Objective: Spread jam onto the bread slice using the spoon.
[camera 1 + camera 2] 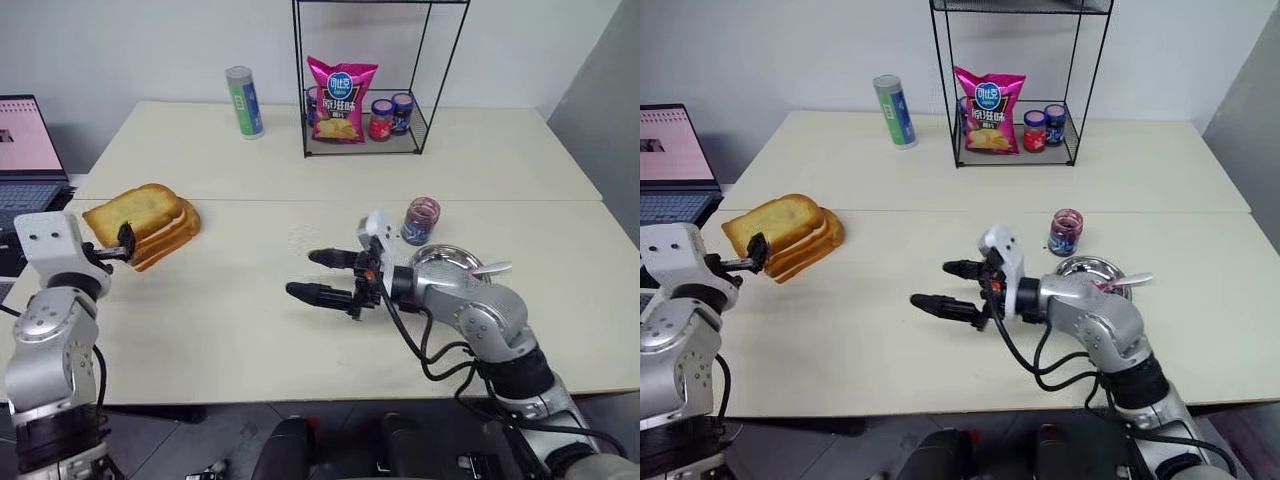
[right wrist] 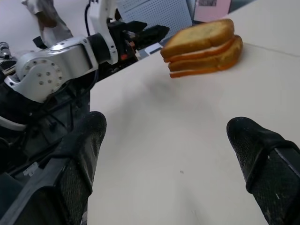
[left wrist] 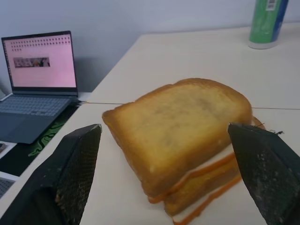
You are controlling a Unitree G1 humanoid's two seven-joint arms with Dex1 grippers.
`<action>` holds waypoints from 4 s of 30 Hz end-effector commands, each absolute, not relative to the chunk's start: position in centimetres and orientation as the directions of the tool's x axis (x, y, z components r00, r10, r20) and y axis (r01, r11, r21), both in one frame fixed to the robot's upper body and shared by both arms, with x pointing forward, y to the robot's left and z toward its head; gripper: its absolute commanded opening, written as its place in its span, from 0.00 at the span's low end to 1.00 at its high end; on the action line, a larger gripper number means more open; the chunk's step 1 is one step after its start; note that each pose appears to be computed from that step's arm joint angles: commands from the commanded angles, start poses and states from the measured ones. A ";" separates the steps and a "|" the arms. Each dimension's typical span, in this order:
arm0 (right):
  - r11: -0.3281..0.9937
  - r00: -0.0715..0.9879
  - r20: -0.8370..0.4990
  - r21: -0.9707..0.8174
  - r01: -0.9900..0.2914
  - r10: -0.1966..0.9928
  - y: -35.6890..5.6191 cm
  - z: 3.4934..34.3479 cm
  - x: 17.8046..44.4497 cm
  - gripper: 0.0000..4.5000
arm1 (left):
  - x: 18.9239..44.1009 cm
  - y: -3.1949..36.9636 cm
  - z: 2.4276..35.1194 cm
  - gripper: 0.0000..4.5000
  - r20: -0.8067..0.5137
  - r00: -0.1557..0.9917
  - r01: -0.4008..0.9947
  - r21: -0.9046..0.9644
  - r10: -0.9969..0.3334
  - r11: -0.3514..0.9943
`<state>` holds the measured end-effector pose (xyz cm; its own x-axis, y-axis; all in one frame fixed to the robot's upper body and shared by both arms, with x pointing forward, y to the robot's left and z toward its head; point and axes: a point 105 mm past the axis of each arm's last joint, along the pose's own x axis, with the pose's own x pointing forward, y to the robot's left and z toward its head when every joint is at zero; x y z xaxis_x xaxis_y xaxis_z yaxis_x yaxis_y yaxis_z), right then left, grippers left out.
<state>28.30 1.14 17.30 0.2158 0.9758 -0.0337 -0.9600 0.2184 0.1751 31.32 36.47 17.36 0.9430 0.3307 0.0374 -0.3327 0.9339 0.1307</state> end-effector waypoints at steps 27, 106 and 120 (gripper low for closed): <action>0.309 0.317 0.030 0.155 -0.938 0.948 -0.1 19.0 29.5 1.00 | 33.8 38.9 15.7 0.67 -0.083 0.978 -0.190 0.003 0.189 0.982; 0.475 0.476 -0.024 0.112 -0.873 0.879 -6.0 19.6 29.1 1.00 | 37.1 23.1 9.9 1.00 -0.200 0.962 0.129 -0.266 -0.186 0.955; 0.498 0.499 -0.021 0.105 -0.861 0.866 -6.5 19.6 29.2 1.00 | 37.1 21.6 7.2 0.72 -0.339 0.900 0.204 -0.225 -0.273 0.953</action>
<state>29.71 -6.41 18.45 0.5015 0.8630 -0.0609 -0.8522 0.5049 0.1374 37.66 22.48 9.12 0.9337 -0.2361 -0.2691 0.1793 0.9591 -0.2192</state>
